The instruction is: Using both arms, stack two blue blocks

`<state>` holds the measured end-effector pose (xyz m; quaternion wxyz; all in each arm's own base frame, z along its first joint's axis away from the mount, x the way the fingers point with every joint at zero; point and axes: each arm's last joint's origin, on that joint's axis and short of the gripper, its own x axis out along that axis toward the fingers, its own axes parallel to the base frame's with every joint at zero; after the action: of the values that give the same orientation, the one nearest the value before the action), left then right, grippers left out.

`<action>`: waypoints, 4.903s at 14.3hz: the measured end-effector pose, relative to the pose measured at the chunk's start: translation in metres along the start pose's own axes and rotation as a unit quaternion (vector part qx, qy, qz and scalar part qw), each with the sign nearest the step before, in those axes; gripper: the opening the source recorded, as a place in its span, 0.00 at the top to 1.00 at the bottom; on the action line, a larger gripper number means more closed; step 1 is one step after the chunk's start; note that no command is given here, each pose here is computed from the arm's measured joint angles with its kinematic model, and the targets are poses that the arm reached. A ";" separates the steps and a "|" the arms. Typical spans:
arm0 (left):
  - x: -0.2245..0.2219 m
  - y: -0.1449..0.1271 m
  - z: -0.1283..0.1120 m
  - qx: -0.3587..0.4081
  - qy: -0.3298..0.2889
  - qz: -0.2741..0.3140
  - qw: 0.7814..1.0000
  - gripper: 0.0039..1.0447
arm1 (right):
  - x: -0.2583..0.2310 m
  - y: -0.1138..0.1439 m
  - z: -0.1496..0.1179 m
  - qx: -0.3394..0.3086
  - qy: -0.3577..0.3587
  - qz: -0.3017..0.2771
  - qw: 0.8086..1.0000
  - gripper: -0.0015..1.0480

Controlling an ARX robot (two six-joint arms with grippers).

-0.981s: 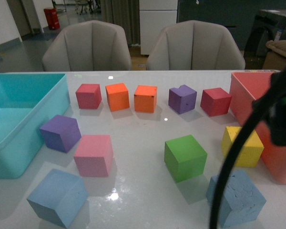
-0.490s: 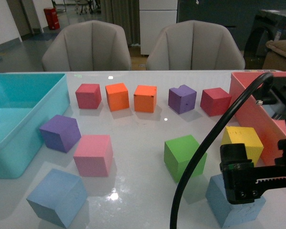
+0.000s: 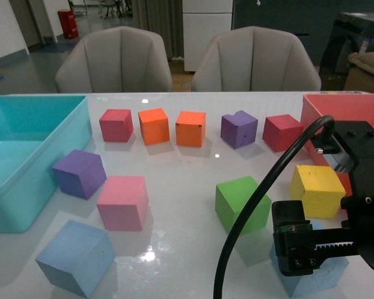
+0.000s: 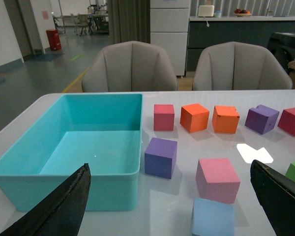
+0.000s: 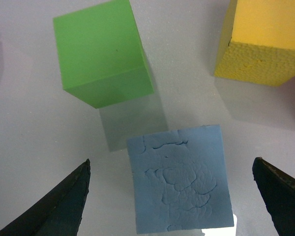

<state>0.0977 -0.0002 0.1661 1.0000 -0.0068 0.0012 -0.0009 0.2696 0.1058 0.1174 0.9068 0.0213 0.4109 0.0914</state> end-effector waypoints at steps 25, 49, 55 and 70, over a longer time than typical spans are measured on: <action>0.000 0.000 0.000 0.000 0.000 0.000 1.000 0.06 | 0.114 0.076 0.151 -0.067 -0.036 0.077 0.994 0.62; 0.000 0.000 0.000 0.000 0.000 0.000 1.000 0.06 | -0.043 0.041 0.099 0.045 -0.238 0.074 0.968 0.06; 0.000 0.000 0.000 0.000 0.000 0.000 1.000 0.06 | -0.141 -0.017 0.000 0.053 -0.412 -0.048 0.908 0.27; 0.000 0.000 0.000 0.000 0.000 0.000 1.000 0.06 | -0.161 -0.074 -0.087 -0.020 -0.417 -0.090 0.904 0.98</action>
<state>0.0977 -0.0002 0.1661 1.0000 -0.0068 0.0012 -0.0009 0.1114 0.0000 0.1705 1.0000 0.0022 -0.0070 -0.0002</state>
